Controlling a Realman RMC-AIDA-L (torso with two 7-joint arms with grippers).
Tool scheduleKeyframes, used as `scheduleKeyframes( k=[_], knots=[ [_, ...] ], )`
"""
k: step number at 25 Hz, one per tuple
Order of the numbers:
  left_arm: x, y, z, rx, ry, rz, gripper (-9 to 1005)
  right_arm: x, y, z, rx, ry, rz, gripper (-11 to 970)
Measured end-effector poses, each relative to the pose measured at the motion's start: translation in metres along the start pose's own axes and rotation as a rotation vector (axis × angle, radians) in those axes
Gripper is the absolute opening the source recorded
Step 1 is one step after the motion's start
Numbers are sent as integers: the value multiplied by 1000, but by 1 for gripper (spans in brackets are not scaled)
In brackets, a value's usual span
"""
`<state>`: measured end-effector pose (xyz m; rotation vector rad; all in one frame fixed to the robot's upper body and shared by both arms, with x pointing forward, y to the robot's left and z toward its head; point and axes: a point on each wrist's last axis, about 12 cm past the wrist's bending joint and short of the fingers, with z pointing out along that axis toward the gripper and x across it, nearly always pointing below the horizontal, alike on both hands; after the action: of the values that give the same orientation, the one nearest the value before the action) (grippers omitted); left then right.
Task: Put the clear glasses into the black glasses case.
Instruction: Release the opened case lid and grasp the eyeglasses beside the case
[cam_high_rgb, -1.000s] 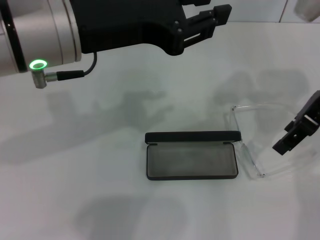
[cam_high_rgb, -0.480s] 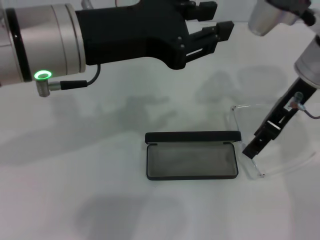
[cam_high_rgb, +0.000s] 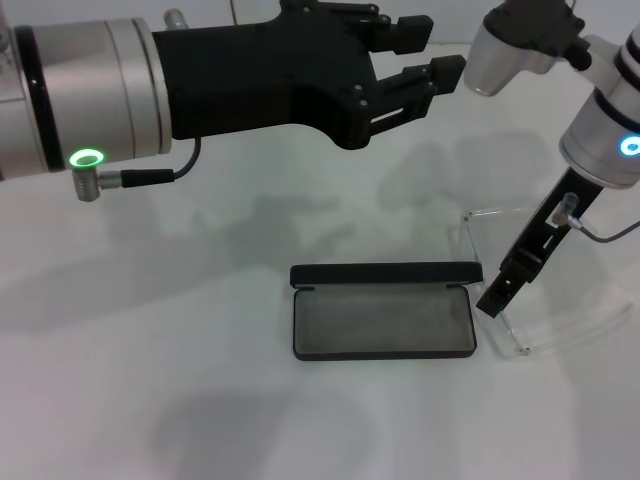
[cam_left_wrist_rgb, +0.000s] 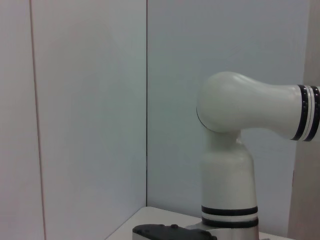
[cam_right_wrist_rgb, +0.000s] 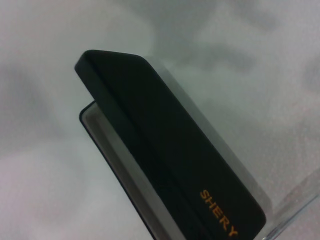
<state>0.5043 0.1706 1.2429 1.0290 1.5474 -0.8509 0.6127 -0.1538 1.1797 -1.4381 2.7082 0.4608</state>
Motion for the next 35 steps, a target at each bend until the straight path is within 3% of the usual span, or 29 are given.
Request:
scheduleKeyframes(
  k=[13,23,35],
  knots=[
    [3,1,-1,-2,2,3,358,7,-7,10,14,17,24,593],
    [5,1,-3,-2,8,-3,356,25,-19,4,108,39,65,565],
    [2,0,-3,2,3,5,352,20,-19,5,131,-26,46,518]
  ],
)
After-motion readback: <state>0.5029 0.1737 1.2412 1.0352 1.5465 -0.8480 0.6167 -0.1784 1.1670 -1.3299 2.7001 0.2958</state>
